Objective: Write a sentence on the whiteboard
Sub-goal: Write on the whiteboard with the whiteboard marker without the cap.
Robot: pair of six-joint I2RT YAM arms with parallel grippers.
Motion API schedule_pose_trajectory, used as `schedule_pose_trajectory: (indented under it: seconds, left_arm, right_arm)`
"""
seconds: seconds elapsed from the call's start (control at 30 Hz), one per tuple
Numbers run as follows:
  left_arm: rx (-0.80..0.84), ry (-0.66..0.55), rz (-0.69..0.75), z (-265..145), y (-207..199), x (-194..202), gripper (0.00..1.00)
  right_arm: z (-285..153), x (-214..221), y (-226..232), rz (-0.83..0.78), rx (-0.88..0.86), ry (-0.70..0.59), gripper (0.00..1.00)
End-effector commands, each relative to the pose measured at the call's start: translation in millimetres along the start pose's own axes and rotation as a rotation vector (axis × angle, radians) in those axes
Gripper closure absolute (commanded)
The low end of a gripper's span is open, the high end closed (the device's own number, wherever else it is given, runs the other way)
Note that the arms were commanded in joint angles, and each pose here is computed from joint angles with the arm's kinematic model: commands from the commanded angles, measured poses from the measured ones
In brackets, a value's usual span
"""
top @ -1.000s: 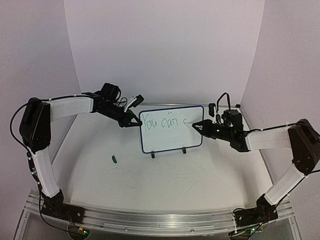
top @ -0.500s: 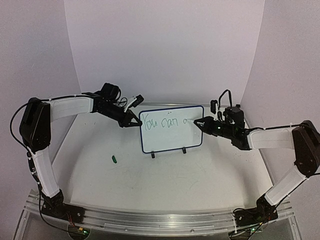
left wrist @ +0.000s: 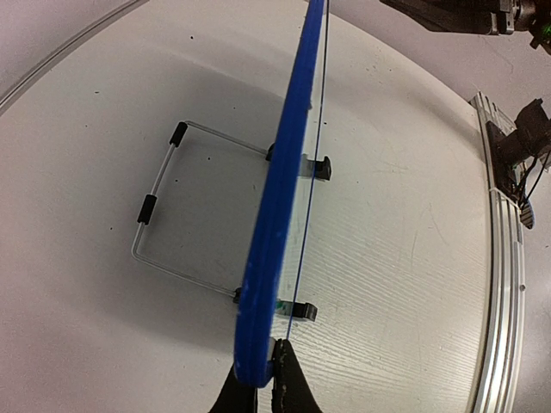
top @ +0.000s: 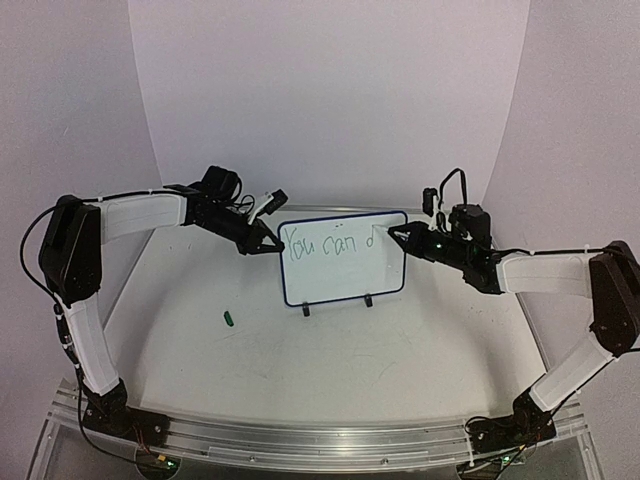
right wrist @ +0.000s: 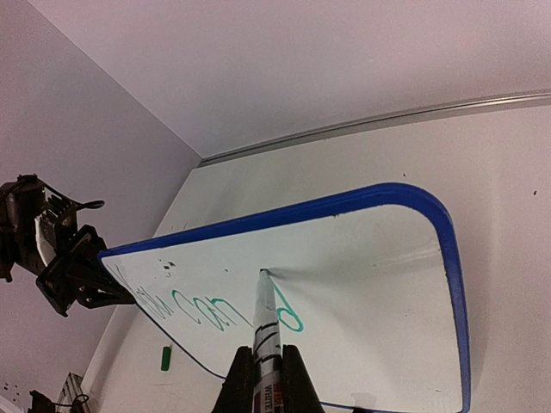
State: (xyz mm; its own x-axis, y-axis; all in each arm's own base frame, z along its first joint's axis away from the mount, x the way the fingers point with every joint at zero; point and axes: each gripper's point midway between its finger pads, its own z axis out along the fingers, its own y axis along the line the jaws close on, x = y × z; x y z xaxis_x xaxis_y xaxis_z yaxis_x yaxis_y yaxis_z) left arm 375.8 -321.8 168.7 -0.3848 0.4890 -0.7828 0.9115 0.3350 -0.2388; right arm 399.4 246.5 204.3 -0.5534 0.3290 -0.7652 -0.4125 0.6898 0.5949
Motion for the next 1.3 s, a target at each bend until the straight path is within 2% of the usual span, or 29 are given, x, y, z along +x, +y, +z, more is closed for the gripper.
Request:
schedule_pose_trajectory:
  seconds: [0.0,0.33,0.67,1.27]
  left_arm:
    - [-0.131,0.053,0.042,-6.3,24.3,11.3,1.0]
    - [-0.131,0.054,0.041,-5.7,24.6,11.9,1.0]
    - [-0.131,0.053,0.04,-6.2,23.8,11.4,1.0]
    - [-0.131,0.049,0.044,-7.7,22.7,9.5,1.0]
  right_arm:
    - [-0.8,-9.7,-2.2,-0.008,0.008,-0.034,1.0]
    - [-2.3,21.7,-20.7,0.028,0.04,0.033,1.0]
    - [-3.8,32.9,-31.2,0.049,0.075,0.05,1.0]
    - [-24.3,4.2,-15.9,0.019,0.078,-0.028,1.0]
